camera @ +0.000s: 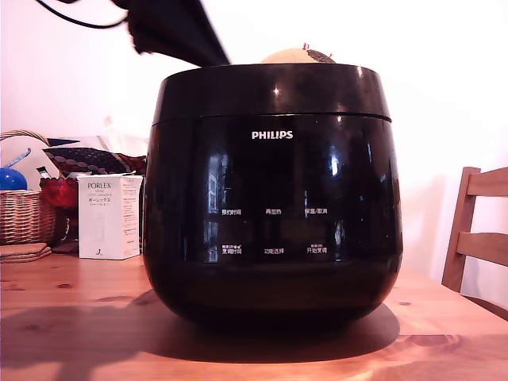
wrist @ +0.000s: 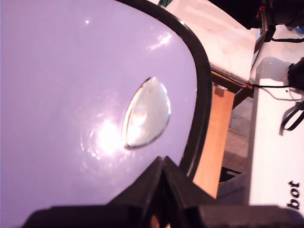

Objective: Close the rice cooker by pressing the lid down with medium force

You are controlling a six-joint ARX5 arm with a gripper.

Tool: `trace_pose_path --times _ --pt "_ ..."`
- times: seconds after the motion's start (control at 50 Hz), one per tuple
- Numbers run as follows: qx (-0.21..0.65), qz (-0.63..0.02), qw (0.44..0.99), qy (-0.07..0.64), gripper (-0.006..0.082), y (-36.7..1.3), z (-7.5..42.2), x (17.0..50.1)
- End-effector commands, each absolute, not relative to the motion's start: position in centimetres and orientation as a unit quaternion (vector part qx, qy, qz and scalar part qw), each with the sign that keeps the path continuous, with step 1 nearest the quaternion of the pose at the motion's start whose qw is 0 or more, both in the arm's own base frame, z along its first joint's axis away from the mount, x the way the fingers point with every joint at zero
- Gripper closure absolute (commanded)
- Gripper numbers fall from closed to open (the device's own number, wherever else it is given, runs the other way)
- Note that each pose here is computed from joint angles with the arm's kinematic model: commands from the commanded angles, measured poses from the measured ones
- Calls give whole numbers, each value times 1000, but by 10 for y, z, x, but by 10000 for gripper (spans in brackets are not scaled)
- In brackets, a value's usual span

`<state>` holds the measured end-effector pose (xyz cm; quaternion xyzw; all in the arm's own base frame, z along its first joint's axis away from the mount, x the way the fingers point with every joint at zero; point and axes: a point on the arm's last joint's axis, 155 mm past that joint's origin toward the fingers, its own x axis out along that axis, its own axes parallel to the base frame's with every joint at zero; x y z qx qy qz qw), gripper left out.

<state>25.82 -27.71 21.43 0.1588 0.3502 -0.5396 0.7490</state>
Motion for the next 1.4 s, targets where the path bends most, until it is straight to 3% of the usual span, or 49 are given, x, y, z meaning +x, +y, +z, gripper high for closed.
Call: trace_pose_path --times 0.0,0.28,0.54,0.78,1.06,1.38 --pt "142 -522 777 322 789 -269 231 269" --pt "94 -401 891 192 789 -229 320 317" --pt "91 -253 944 190 789 -156 331 351" --pt "80 -169 965 182 789 -106 341 364" --pt "72 -127 973 177 789 -75 347 370" --pt "67 -120 976 168 789 -72 351 372"
